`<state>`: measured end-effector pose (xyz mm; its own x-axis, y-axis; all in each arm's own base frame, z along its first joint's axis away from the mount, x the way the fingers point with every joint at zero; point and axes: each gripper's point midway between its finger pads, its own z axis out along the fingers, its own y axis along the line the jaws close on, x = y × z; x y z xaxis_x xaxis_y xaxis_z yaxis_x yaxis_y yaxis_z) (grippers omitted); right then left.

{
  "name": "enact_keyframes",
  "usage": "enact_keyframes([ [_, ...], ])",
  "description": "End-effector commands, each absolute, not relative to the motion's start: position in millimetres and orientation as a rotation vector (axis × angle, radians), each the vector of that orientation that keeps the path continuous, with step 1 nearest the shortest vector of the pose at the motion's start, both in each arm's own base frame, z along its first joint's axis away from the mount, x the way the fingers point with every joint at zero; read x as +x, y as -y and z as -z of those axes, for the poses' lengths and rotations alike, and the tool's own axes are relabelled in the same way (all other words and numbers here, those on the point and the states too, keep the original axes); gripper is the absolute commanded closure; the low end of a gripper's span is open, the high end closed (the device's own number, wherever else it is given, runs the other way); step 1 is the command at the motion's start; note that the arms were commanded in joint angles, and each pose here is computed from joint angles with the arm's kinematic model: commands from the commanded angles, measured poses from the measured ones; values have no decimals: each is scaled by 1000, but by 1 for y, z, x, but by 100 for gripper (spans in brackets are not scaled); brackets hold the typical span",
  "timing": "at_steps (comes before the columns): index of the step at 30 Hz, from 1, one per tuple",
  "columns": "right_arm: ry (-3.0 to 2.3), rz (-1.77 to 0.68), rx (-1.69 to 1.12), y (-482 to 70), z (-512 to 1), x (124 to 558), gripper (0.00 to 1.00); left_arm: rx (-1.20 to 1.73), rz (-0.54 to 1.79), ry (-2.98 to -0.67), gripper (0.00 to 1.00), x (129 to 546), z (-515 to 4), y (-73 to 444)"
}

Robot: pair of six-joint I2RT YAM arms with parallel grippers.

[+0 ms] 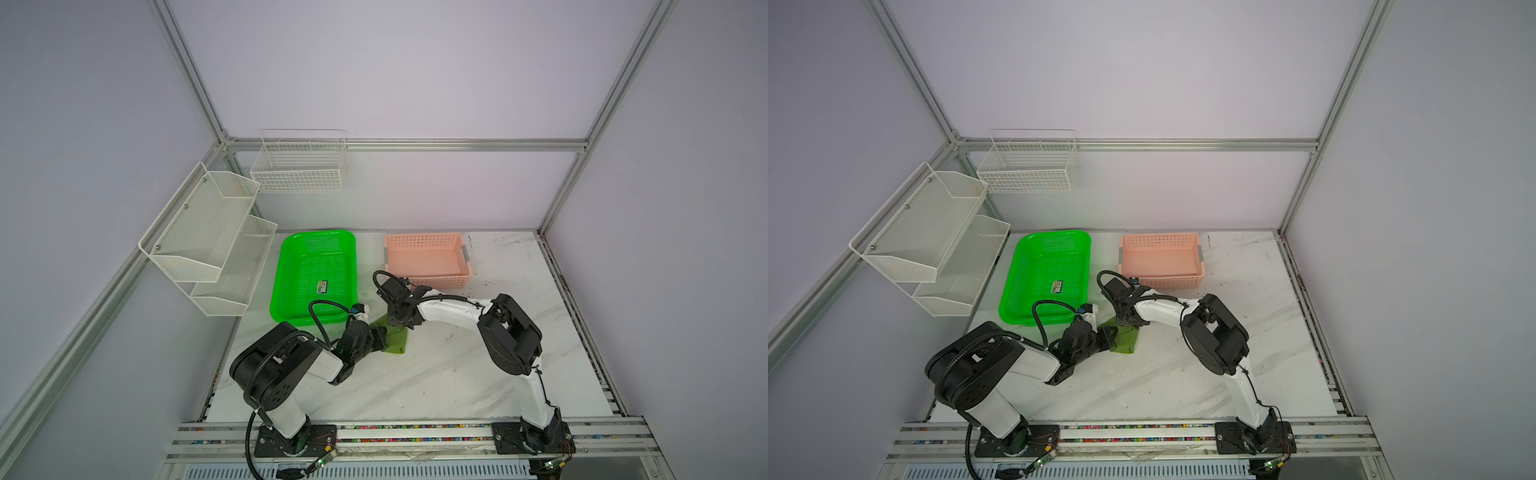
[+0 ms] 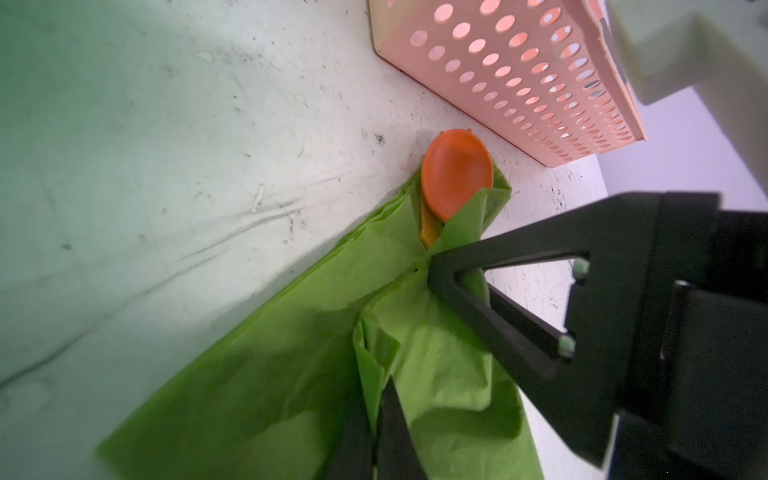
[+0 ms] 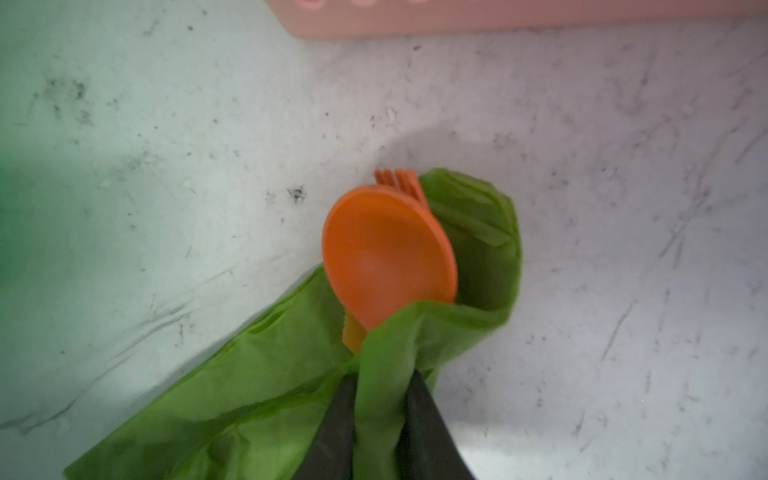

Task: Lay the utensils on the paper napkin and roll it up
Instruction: 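Pull the right gripper toward the left gripper, tightening the napkin wrap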

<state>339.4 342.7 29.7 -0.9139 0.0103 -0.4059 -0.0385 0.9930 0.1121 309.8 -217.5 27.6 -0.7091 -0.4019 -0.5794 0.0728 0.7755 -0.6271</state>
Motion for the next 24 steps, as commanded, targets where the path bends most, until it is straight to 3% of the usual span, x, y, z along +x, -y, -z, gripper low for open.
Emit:
enact_keyframes([
  [1, -2764, -52, -40, -330, -13, 330, 79, -273, 769, -2301, 100, 295, -6, 204],
  [4, -2757, -39, -49, -329, -16, 331, 77, -280, 768, -2304, 100, 295, -4, 203],
  [10, -2710, -37, -56, -329, -40, 332, 61, -295, 758, -2299, 100, 293, -5, 199],
  [24, -2645, 28, 29, -315, -60, 338, 61, -362, 665, -2308, 100, 290, -3, 182],
])
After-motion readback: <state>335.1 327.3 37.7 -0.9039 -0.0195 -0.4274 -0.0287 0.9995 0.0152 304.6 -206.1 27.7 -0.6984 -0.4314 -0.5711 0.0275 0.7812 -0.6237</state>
